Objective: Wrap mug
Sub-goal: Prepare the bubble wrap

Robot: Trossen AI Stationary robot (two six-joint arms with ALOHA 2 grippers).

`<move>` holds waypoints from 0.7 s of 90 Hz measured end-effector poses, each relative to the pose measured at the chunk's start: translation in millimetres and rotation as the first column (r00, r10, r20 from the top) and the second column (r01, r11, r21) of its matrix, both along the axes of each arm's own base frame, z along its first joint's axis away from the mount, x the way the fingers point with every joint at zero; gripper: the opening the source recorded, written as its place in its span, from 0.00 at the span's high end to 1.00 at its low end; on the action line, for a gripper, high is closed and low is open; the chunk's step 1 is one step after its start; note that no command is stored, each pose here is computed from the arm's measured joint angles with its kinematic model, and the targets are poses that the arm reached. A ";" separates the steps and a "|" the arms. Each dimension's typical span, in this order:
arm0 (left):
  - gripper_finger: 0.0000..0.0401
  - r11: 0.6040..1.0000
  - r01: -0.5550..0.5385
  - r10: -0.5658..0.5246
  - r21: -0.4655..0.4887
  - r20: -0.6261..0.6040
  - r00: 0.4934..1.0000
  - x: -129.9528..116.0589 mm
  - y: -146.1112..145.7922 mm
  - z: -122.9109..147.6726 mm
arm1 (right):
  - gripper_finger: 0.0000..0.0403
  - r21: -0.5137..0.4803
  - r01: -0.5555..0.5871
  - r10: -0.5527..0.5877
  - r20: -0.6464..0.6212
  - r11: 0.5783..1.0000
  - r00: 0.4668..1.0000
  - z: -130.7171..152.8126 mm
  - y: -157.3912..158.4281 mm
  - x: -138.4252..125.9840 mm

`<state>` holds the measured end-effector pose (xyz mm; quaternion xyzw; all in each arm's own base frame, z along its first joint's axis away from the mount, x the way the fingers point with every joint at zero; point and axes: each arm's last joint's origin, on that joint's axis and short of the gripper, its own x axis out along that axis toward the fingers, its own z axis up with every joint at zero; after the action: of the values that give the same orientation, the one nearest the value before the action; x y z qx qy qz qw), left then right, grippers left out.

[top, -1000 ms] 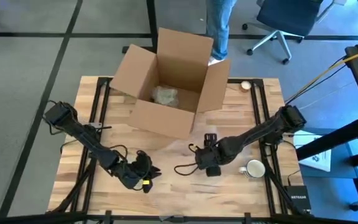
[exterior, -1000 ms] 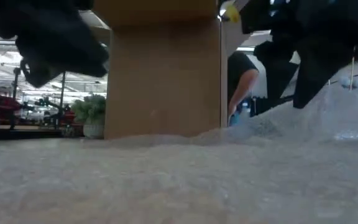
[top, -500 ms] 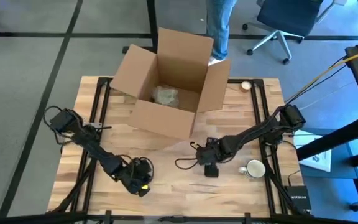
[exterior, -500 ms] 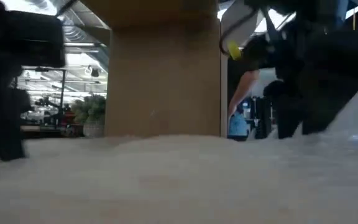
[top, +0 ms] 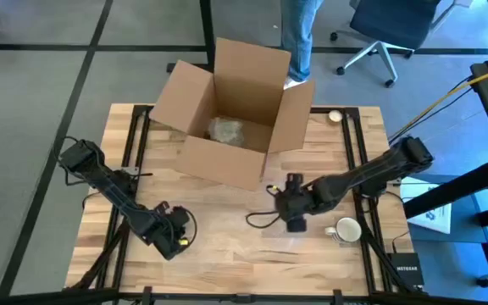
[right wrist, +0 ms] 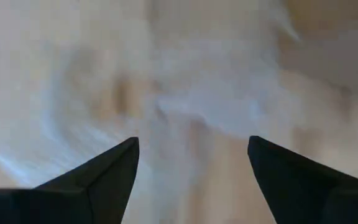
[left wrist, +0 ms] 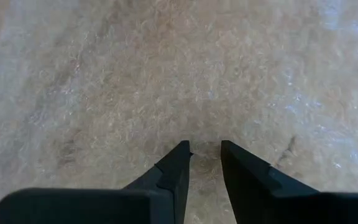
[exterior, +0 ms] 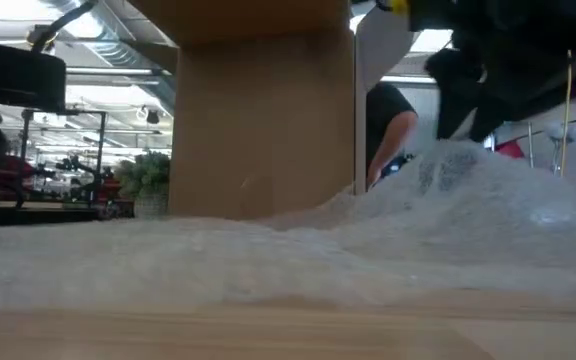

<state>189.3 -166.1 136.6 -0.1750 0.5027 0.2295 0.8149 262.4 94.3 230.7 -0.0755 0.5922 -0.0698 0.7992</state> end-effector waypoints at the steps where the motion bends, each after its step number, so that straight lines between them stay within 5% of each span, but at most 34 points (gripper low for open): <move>1: 0.81 1.000 0.000 0.000 0.001 0.002 1.000 -0.1 -0.1 0.0 | 0.28 -0.006 0.004 -0.004 -0.004 1.000 1.000 0.3 -0.8 -0.8; 12: 0.81 1.000 -0.002 0.002 0.002 0.012 1.000 -0.3 -1.0 0.4 | 0.28 -0.024 0.008 -0.009 -0.036 1.000 0.999 -10.4 -4.1 -7.3; 26: 0.81 1.000 -0.005 0.005 0.006 0.032 0.999 0.7 -1.5 1.1 | 0.28 0.086 0.007 -0.006 -0.010 0.996 1.000 -48.5 -3.5 -13.0; 45: 0.81 1.000 0.009 -0.010 0.010 0.074 0.997 4.1 -3.0 2.5 | 0.28 0.225 -0.038 -0.043 0.343 0.974 0.939 -68.4 2.8 4.6; 63: 0.81 1.000 0.011 -0.011 0.001 0.085 0.996 4.7 -4.2 3.0 | 0.30 0.209 0.133 -0.170 0.172 0.969 0.970 -113.4 -13.8 1.4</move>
<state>194.1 -170.3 139.6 -0.1817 0.4685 0.2178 0.8367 263.8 80.5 117.3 0.0560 0.5219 -0.0792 0.8475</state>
